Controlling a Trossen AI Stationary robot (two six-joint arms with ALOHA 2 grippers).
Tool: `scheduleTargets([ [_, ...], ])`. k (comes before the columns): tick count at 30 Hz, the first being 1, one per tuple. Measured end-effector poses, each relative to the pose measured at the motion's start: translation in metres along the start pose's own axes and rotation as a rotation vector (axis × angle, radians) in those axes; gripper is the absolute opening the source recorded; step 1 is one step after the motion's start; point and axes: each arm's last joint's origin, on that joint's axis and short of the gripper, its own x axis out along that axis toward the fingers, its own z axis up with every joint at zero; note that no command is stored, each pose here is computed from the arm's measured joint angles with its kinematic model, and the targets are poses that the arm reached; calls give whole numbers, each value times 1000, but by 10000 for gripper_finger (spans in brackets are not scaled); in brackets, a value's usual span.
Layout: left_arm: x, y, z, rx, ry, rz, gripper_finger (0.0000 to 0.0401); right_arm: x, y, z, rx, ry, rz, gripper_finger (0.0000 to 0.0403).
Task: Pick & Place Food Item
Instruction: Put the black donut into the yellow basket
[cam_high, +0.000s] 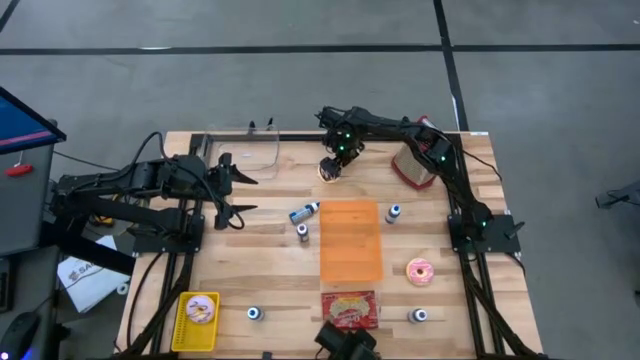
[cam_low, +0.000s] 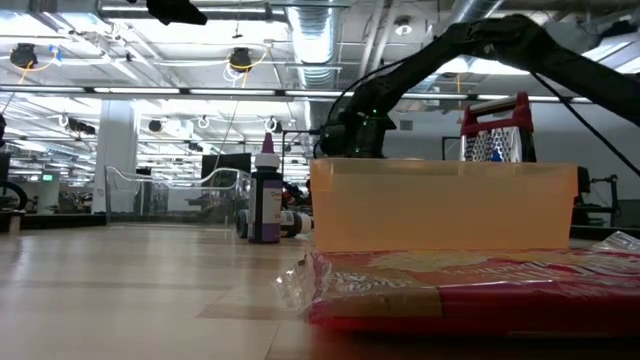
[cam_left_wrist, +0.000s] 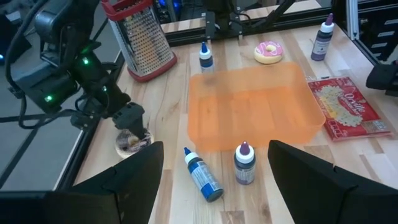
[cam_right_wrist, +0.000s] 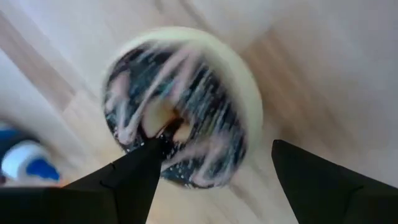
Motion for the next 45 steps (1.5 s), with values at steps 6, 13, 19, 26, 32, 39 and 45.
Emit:
scheduleTargets([
  [6,0,0,0,6,1,0,285,-8,0,6,-3,-32,10,295],
  [13,0,0,0,10,1,-4,285,-15,-8,13,19,-86,14,295],
  [19,0,0,0,12,1,-3,285,-12,-11,13,19,-76,-9,295],
  [26,0,0,0,12,1,-4,285,-4,-6,12,13,-53,-8,295],
  [32,0,0,0,11,0,-7,285,-3,-5,12,18,-47,7,295],
  [39,0,0,0,9,0,-7,285,-3,-6,12,25,-48,8,294],
  [45,0,0,0,9,0,-8,285,-3,-4,12,22,-50,15,271],
])
